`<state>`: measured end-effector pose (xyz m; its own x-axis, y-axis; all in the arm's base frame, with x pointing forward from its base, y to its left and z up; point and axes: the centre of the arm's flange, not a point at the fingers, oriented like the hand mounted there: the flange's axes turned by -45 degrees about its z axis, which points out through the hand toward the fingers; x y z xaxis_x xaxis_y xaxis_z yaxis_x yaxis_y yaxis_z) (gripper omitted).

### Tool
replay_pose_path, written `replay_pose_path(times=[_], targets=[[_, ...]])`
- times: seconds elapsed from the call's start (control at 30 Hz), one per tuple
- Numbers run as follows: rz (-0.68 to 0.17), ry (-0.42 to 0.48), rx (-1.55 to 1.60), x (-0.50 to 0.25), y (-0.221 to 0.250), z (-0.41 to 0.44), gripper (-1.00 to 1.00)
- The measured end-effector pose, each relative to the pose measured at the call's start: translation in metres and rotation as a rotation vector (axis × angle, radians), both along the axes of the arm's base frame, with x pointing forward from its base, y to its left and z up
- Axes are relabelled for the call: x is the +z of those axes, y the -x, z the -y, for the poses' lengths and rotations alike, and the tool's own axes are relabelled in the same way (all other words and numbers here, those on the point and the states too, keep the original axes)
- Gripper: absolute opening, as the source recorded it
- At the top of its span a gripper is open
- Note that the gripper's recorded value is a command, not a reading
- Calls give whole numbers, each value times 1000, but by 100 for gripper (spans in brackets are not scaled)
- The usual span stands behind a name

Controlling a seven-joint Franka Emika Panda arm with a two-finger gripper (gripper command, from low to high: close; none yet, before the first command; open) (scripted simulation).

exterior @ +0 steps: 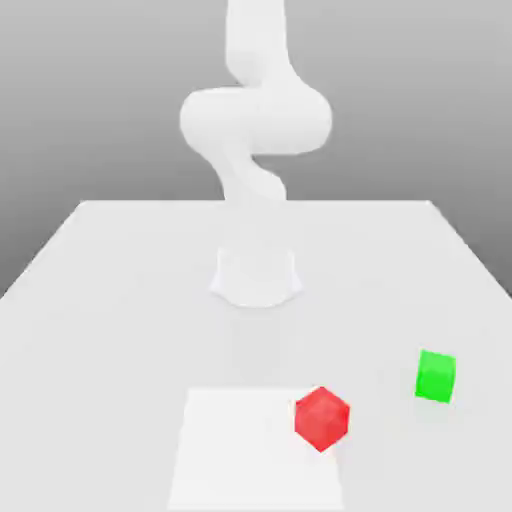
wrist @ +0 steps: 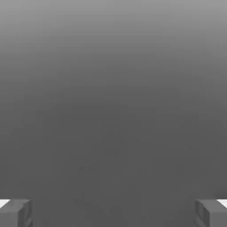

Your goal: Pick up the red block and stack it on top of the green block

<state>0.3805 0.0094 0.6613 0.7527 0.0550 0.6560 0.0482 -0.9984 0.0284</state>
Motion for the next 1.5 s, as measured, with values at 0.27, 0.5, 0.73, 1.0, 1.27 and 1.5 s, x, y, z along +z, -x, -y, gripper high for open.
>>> replay_pose_path(times=[0.27, 0.5, 0.73, 1.0, 1.27, 1.5], targets=[[-283, 122, 223, -187, -64, -36, 0], [-516, 198, 435, -346, -51, -63, 0], [-683, 237, 603, -467, -9, -77, 0], [-689, 237, 606, -515, -6, -77, -100], [-689, 238, 606, -480, -7, -77, -100], [-677, 263, 704, -437, 21, -154, -100]])
